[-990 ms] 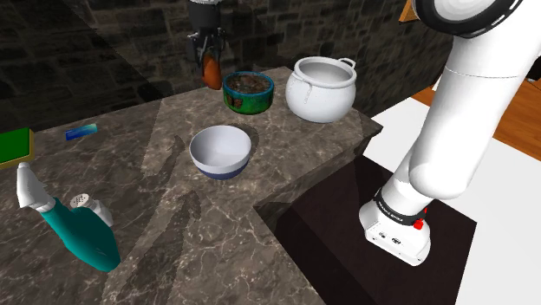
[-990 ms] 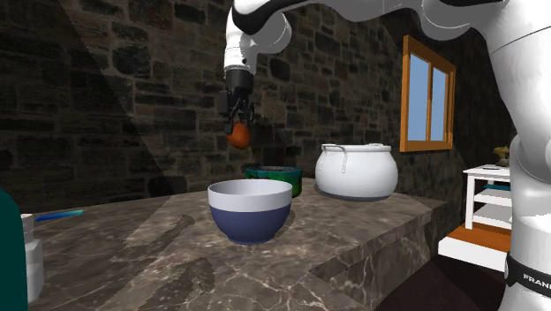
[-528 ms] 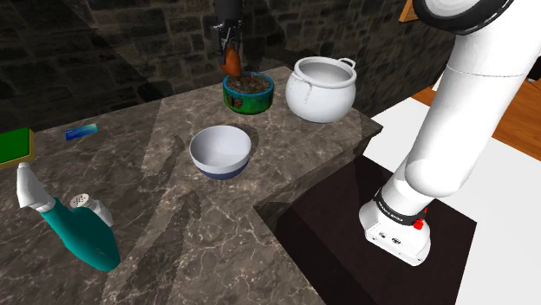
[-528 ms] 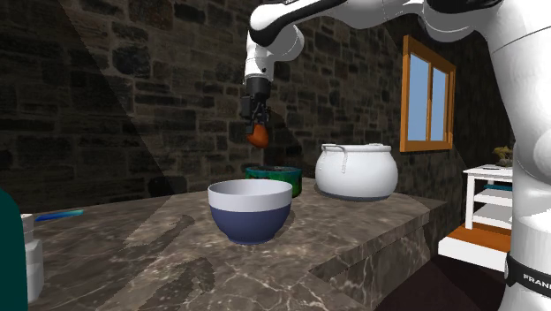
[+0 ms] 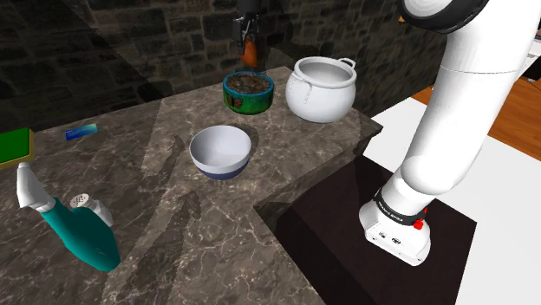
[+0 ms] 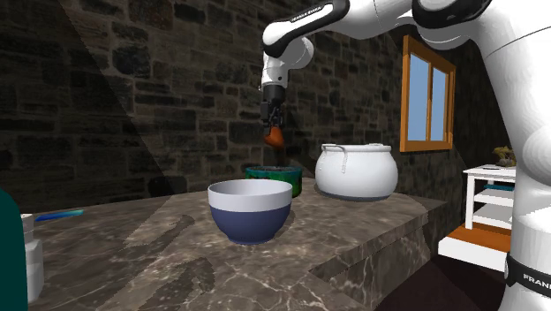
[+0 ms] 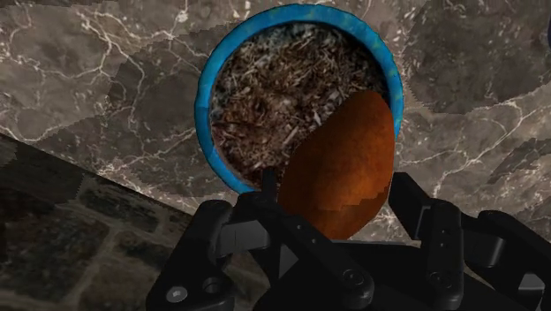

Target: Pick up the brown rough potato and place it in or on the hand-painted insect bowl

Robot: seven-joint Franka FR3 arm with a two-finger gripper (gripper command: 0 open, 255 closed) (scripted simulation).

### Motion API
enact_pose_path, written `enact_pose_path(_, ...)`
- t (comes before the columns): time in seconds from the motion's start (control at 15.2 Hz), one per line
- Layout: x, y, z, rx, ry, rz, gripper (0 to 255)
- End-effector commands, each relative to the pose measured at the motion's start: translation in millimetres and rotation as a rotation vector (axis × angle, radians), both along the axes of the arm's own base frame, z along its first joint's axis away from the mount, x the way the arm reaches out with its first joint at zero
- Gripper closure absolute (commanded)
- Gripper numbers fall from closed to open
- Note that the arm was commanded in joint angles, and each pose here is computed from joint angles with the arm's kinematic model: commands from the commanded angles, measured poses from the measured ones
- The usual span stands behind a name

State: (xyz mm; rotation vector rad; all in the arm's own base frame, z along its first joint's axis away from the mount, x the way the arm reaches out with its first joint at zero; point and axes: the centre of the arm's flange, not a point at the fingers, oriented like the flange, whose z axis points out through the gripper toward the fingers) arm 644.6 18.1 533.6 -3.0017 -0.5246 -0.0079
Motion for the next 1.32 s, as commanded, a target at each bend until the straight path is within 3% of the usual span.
enact_pose_path(0.0,1,-4,-8,0.000,0.000,0.001,255)
enact_pose_path(0.79,1,-4,-72,0.000,0.000,0.001,255)
enact_pose_path(1.25,1,-4,-72,0.000,0.000,0.001,255)
